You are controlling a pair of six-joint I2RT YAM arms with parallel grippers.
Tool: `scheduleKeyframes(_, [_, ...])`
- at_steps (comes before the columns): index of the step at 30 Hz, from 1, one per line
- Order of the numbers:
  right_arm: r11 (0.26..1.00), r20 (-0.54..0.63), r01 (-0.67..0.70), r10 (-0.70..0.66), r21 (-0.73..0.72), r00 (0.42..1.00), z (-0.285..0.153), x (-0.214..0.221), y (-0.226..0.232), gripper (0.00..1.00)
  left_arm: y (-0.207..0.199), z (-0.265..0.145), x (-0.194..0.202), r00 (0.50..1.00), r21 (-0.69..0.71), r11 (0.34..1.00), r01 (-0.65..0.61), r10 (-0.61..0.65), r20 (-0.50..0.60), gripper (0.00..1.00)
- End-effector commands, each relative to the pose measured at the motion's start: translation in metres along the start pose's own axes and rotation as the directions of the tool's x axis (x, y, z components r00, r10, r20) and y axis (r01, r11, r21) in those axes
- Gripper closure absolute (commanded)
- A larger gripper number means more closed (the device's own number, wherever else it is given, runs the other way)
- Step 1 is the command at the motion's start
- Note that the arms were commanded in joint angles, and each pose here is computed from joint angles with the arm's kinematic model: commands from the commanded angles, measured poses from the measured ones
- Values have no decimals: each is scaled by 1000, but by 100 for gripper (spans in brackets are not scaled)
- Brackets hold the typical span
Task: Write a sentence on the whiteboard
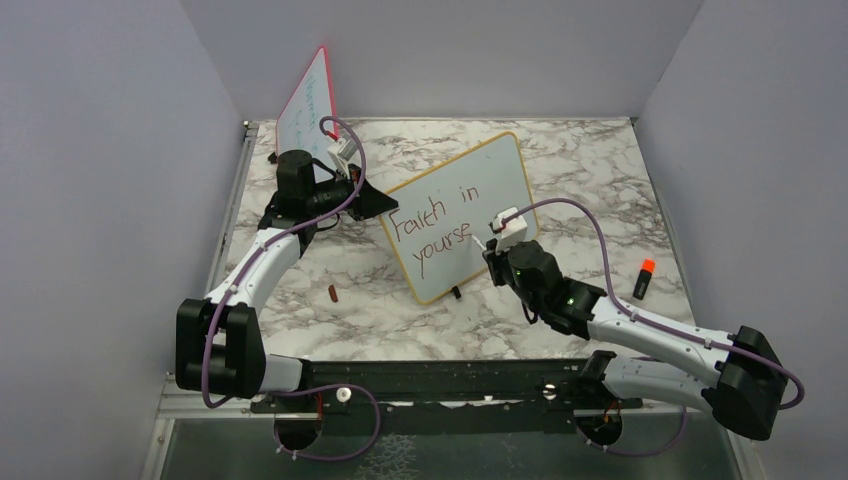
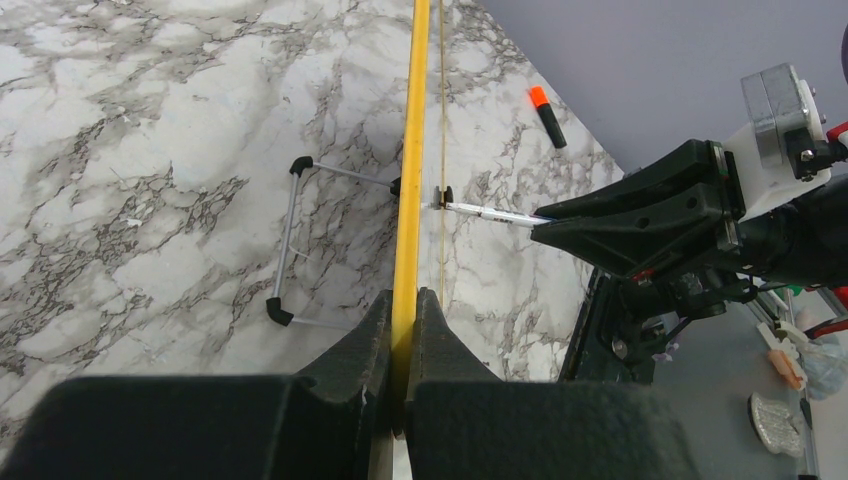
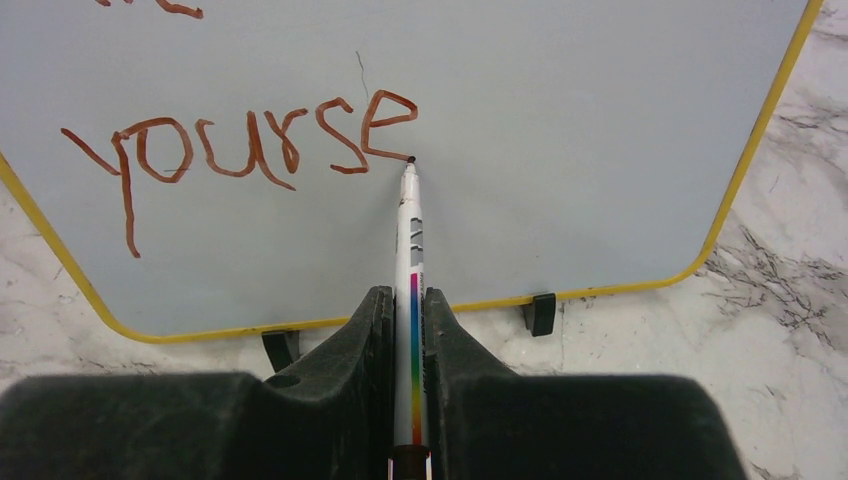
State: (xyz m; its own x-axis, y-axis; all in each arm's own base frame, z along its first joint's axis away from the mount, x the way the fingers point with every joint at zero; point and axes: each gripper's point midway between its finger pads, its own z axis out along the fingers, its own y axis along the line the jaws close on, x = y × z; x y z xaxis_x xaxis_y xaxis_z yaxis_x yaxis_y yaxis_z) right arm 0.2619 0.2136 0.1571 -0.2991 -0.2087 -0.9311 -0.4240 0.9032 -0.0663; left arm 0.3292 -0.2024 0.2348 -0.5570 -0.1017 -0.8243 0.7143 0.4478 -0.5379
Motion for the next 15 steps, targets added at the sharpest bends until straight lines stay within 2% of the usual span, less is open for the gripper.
scheduleKeyframes(1, [998,-12,8,-7,70,1000,1,7,-13,99,16,5,30,996,-56,997,46,-50,-79,100])
scheduleKeyframes(15, [999,145,-9,4,31,989,-3,-46,-9,99,16,5,30,996,-61,997,43,-47,-80,100])
